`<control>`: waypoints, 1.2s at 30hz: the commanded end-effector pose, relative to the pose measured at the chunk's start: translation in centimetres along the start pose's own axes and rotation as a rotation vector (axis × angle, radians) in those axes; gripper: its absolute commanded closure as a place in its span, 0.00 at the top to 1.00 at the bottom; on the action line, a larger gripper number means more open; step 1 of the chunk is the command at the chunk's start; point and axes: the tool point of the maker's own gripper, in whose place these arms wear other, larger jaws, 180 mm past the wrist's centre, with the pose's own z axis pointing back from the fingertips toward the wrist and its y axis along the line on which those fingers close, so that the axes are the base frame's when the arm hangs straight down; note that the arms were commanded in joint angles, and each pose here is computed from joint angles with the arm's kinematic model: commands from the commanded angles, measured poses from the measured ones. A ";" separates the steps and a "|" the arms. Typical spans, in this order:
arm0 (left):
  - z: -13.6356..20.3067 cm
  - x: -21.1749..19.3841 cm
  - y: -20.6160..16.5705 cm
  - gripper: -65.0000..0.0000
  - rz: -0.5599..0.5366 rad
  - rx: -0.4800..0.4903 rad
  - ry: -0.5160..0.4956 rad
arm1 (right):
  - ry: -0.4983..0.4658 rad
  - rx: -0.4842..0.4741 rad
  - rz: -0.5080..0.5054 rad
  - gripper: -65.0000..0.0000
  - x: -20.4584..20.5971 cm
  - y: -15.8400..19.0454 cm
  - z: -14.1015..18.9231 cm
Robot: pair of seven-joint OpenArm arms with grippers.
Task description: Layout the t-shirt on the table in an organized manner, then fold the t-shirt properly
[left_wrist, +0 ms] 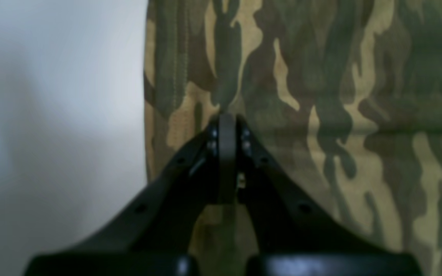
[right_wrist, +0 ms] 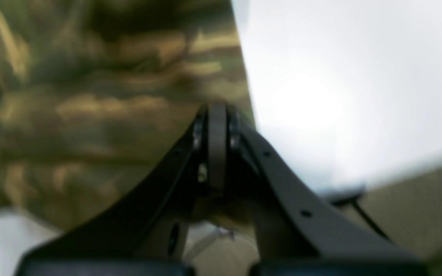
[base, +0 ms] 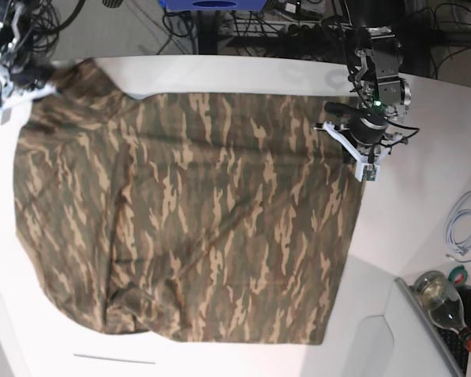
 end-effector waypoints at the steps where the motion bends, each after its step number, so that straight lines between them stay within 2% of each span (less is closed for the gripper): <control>1: 0.3 2.3 0.8 0.00 -0.010 0.024 -0.065 | -0.127 0.020 0.025 0.01 4.2 0.7 1.3; 4: 0.7 4.7 1.1 0.00 -0.021 0.036 -0.121 | -0.226 0.043 0.064 0.01 7.6 2.2 3.5; 7: -0.1 8.7 1.5 0.00 -0.015 0.042 -0.192 | -0.314 0.055 0.102 0.01 12.8 2.9 3.6; 10: -2.1 10.5 1.3 0.00 0.015 0.025 -0.197 | -0.264 0.072 0.112 0.01 15.7 3.6 0.1; 12: -3.7 10.5 0.7 0.00 0.041 0.002 -0.168 | -0.203 0.070 0.102 0.01 16.8 3.5 -2.8; 14: -5.1 10.4 0.3 0.00 0.061 -0.017 -0.135 | -0.182 0.062 0.078 0.01 17.8 3.2 -5.2; 17: -6.4 9.8 0.4 0.00 0.092 -0.012 -0.100 | -0.161 0.038 0.059 0.01 17.9 2.0 -7.8; 21: -7.0 8.3 2.2 0.00 0.116 0.073 -0.111 | -0.103 0.019 0.036 0.01 16.6 1.4 -9.7; 25: -7.2 6.6 3.0 0.00 0.110 0.086 -0.076 | -0.101 -0.012 -0.039 0.01 15.6 -0.7 -9.6; 28: -7.2 6.4 3.1 0.00 0.109 0.087 -0.073 | -0.107 -0.089 -0.106 0.01 14.8 -3.1 -9.1; 32: -7.2 6.8 3.4 0.00 0.107 0.092 -0.081 | -0.107 -0.133 -0.120 0.01 13.6 -3.7 -8.4; 36: -7.1 7.5 3.6 0.00 0.108 0.096 -0.094 | -0.181 -0.108 -0.084 0.01 14.3 -2.5 -6.7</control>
